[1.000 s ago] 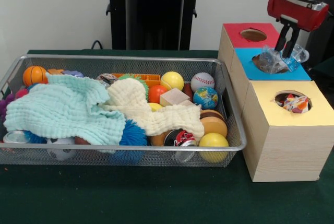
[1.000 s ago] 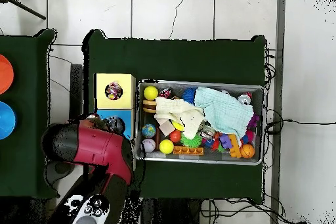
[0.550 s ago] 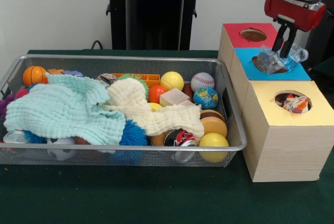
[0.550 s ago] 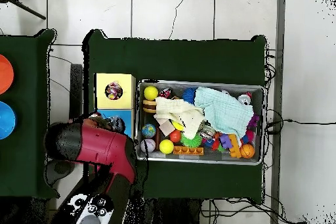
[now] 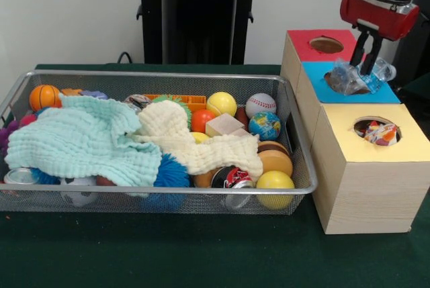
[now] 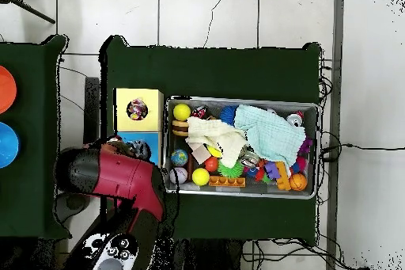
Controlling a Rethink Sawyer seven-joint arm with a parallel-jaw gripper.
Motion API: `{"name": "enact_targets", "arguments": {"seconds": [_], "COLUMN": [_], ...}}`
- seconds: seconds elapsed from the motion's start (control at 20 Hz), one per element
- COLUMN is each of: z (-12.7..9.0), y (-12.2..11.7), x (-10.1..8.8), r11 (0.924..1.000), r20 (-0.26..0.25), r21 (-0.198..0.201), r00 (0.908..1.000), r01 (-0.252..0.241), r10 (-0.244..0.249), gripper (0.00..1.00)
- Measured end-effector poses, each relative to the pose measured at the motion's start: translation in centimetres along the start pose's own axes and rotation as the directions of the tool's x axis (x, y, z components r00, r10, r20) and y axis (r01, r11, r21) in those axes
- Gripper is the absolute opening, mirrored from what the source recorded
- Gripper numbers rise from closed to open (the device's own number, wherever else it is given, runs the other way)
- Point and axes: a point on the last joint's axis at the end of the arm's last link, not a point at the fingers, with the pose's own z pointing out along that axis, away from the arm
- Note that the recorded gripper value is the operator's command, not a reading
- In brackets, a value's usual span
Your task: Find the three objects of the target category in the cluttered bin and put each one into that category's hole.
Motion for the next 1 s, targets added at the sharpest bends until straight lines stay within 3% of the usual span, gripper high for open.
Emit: {"name": "enact_targets", "arguments": {"seconds": [1.0], "z": [-0.12], "y": [-0.82], "x": [-0.52], "r11": [0.9996], "r20": [-0.013], "r21": [0.021], "r00": [0.9997], "r01": [-0.018], "r10": [0.018], "gripper": [1.0]}}
